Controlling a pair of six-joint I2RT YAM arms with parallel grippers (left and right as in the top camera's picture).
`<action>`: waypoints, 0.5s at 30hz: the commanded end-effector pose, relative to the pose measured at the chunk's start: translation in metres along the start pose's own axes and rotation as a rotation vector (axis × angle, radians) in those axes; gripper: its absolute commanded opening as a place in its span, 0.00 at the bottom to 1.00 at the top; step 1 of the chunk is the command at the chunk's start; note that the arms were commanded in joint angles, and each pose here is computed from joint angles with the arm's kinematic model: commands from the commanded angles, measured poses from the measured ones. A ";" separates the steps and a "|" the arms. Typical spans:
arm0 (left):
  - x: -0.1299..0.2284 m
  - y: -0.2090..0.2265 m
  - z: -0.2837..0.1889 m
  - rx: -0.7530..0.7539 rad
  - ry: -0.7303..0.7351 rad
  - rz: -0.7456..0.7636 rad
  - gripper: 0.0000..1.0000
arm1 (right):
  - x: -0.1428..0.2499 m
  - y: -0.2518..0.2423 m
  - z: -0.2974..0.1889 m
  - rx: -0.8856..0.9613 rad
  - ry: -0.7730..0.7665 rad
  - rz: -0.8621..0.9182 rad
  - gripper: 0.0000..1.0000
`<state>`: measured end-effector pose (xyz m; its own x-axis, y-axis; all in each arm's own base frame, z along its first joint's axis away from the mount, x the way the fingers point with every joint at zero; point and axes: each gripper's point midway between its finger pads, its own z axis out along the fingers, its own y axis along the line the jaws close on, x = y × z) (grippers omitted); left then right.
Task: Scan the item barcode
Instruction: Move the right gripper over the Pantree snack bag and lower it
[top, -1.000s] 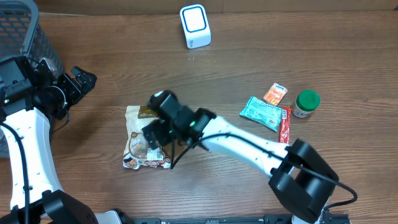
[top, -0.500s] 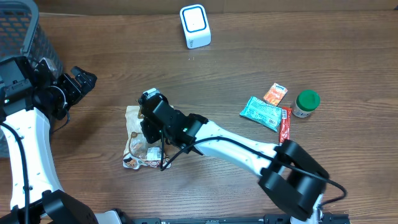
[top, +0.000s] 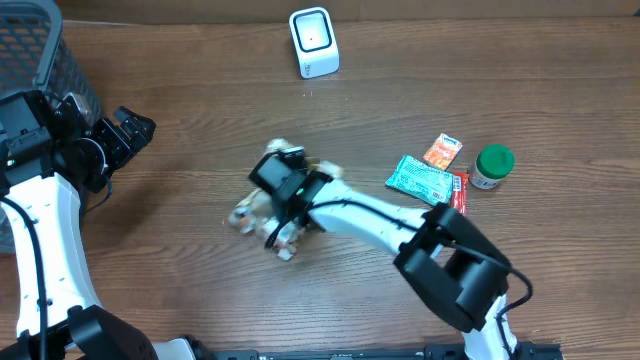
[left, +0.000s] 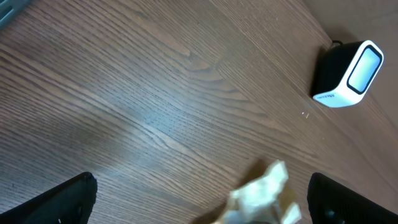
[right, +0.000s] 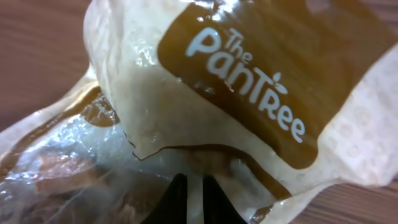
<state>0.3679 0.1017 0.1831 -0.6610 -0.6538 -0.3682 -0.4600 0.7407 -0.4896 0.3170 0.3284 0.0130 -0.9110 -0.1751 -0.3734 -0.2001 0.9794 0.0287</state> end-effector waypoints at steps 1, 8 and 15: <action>-0.003 -0.004 -0.006 0.007 -0.021 0.003 1.00 | -0.011 -0.032 -0.011 0.052 0.012 0.195 0.13; -0.003 -0.004 -0.006 0.007 -0.021 0.003 0.99 | 0.022 0.029 -0.036 -0.361 0.329 0.241 0.20; -0.003 -0.004 -0.006 0.007 -0.021 0.003 1.00 | 0.030 0.055 -0.056 -0.483 0.387 0.191 0.23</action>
<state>0.3679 0.1017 0.1831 -0.6610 -0.6538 -0.3682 -0.4600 0.7407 -0.4896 0.2698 0.3500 0.0237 -0.9983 -0.0530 0.0243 -0.0389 0.9156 0.4001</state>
